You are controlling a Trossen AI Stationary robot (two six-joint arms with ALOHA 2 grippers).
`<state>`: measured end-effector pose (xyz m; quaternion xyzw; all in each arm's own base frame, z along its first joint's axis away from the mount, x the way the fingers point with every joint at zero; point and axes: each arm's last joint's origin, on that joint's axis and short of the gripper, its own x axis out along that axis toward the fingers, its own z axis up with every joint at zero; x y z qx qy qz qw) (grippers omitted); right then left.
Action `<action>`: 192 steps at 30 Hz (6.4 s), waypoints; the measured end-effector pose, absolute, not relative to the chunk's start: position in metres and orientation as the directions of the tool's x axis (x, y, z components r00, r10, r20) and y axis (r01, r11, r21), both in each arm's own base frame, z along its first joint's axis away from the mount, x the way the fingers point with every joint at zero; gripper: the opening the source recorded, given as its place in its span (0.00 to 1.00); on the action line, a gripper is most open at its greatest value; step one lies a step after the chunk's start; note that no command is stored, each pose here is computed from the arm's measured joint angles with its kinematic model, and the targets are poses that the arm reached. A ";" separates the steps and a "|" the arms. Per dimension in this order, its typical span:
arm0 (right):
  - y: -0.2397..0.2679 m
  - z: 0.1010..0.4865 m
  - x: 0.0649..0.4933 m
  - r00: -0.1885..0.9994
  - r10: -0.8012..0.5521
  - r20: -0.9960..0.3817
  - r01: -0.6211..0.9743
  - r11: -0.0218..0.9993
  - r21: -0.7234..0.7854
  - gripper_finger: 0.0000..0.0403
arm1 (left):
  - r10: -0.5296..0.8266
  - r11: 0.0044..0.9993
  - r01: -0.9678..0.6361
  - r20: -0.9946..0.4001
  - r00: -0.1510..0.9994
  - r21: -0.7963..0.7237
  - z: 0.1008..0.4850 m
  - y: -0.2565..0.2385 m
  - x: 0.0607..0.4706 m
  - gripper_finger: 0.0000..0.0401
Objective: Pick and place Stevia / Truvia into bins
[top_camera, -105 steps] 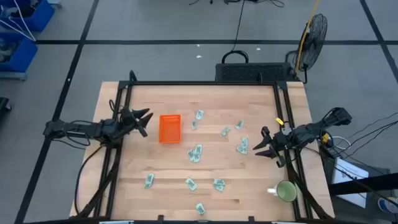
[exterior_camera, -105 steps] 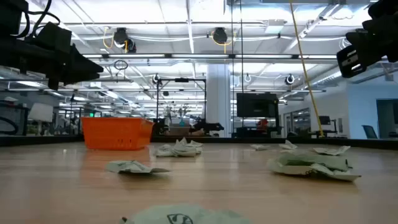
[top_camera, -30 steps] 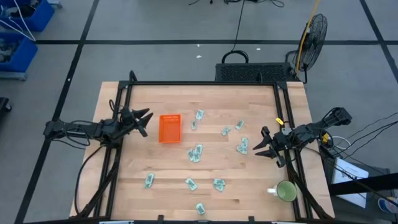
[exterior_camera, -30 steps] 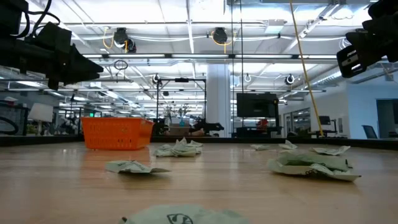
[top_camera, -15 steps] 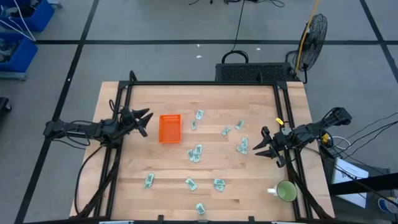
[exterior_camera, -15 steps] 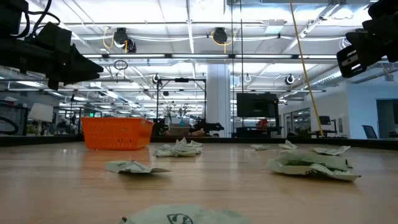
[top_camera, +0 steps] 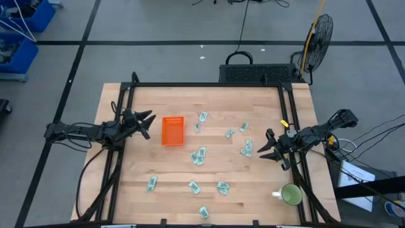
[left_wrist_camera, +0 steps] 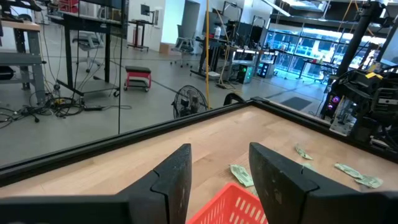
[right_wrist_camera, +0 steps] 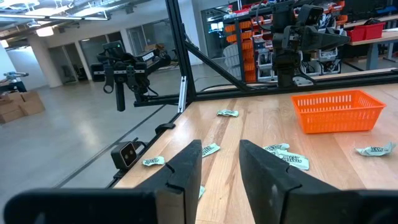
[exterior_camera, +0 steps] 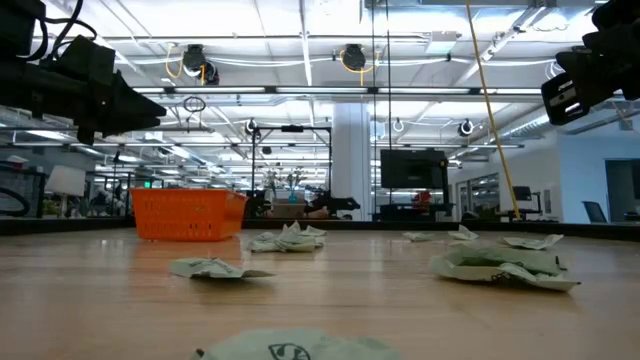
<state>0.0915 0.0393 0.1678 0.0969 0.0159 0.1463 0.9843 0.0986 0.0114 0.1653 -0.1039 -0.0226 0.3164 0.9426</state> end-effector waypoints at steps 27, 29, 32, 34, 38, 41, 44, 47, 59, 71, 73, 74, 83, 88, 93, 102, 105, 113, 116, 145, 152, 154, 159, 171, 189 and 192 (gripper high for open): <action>0.039 0.168 0.091 0.957 0.291 -0.003 -0.285 0.938 0.195 0.25 | 0.601 0.778 -0.592 -0.023 0.799 -0.211 0.165 0.011 0.099 0.41; 0.039 0.168 0.091 0.957 0.291 -0.003 -0.285 0.938 0.195 0.25 | 0.601 0.778 -0.592 -0.023 0.799 -0.211 0.165 0.011 0.099 0.41; 0.039 0.168 0.091 0.957 0.291 -0.003 -0.285 0.938 0.195 0.25 | 0.601 0.778 -0.592 -0.023 0.799 -0.210 0.165 0.011 0.099 0.41; 0.039 0.168 0.091 0.957 0.291 -0.003 -0.285 0.938 0.195 0.25 | 0.602 0.778 -0.592 -0.023 0.799 -0.210 0.165 0.011 0.099 0.41; 0.039 0.168 0.091 0.957 0.291 -0.003 -0.285 0.938 0.195 0.25 | 0.601 0.778 -0.592 -0.023 0.799 -0.210 0.165 0.011 0.099 0.41; 0.039 0.168 0.091 0.957 0.291 -0.003 -0.285 0.938 0.195 0.25 | 0.601 0.778 -0.592 -0.023 0.799 -0.210 0.165 0.011 0.099 0.41; 0.039 0.168 0.091 0.957 0.291 -0.003 -0.285 0.938 0.195 0.25 | 0.601 0.778 -0.591 -0.023 0.799 -0.211 0.165 0.011 0.099 0.41; 0.039 0.168 0.091 0.957 0.291 -0.003 -0.285 0.938 0.195 0.25 | 0.603 0.784 -0.598 -0.023 0.797 -0.170 0.165 0.011 0.099 0.41; 0.039 0.168 0.091 0.957 0.291 -0.003 -0.285 0.938 0.195 0.25 | 0.603 0.797 -0.603 -0.023 0.798 -0.037 0.165 0.011 0.099 0.41; 0.039 0.168 0.091 0.957 0.291 -0.003 -0.285 0.938 0.195 0.25 | 0.602 0.797 -0.602 -0.016 0.799 -0.055 0.166 0.011 0.099 0.41; 0.039 0.168 0.091 0.957 0.291 -0.003 -0.285 0.938 0.195 0.25 | 0.601 0.797 -0.601 -0.014 0.799 -0.059 0.166 0.011 0.099 0.41; 0.039 0.168 0.091 0.957 0.291 -0.003 -0.285 0.938 0.195 0.25 | 0.601 0.797 -0.601 -0.013 0.799 -0.060 0.166 0.011 0.099 0.41; 0.039 0.168 0.091 0.957 0.291 -0.003 -0.285 0.938 0.195 0.25 | 0.612 0.788 -0.614 0.054 0.789 0.041 0.174 0.012 0.098 0.41; 0.039 0.168 0.091 0.957 0.291 -0.003 -0.285 0.938 0.195 0.25 | 0.627 0.740 -0.640 0.132 0.768 0.205 0.184 0.012 0.097 0.41; 0.039 0.168 0.091 0.957 0.291 -0.003 -0.285 0.938 0.195 0.25 | 0.677 0.697 -0.713 0.256 0.690 0.078 0.201 0.014 0.091 0.41; 0.039 0.168 0.091 0.957 0.291 -0.001 -0.285 0.938 0.196 0.25 | 0.734 0.636 -0.748 0.150 0.662 0.189 0.284 0.016 0.087 0.41; 0.039 0.168 0.091 0.957 0.291 0.001 -0.286 0.938 0.196 0.25 | 0.763 0.608 -0.761 0.096 0.639 0.227 0.323 0.016 0.092 0.41; 0.039 0.168 0.091 0.957 0.291 0.002 -0.286 0.938 0.196 0.25 | 0.761 0.610 -0.745 0.062 0.646 0.270 0.362 0.014 0.121 0.41; 0.039 0.168 0.091 0.957 0.291 0.002 -0.286 0.938 0.196 0.25 | 0.761 0.609 -0.732 0.035 0.648 0.305 0.357 0.013 0.131 0.41; 0.039 0.168 0.091 0.957 0.291 0.004 -0.286 0.938 0.196 0.25 | 0.567 0.767 -0.466 -0.126 0.814 0.441 0.327 0.004 0.185 0.41; 0.039 0.168 0.091 0.957 0.291 0.004 -0.286 0.938 0.196 0.25 | 0.568 0.765 -0.461 -0.133 0.812 0.449 0.325 0.003 0.188 0.41; 0.039 0.168 0.091 0.957 0.291 0.004 -0.286 0.938 0.196 0.25 | 0.564 0.771 -0.459 -0.137 0.815 0.442 0.325 0.003 0.188 0.41; 0.039 0.168 0.091 0.957 0.291 0.004 -0.286 0.938 0.196 0.25 | 0.530 0.815 -0.457 -0.141 0.836 0.357 0.325 0.002 0.189 0.41; 0.037 0.173 0.092 0.977 0.207 0.054 -0.214 0.955 0.203 0.25 | 0.527 0.820 -0.460 -0.134 0.839 0.342 0.326 0.002 0.189 0.41; 0.035 0.175 0.092 0.985 0.161 0.068 -0.165 0.985 0.059 0.25 | 0.523 0.832 -0.467 -0.145 0.840 0.300 0.325 0.002 0.189 0.41; 0.035 0.175 0.092 0.985 0.161 0.068 -0.166 0.984 0.059 0.25 | 0.523 0.831 -0.466 -0.145 0.840 0.302 0.325 0.002 0.189 0.41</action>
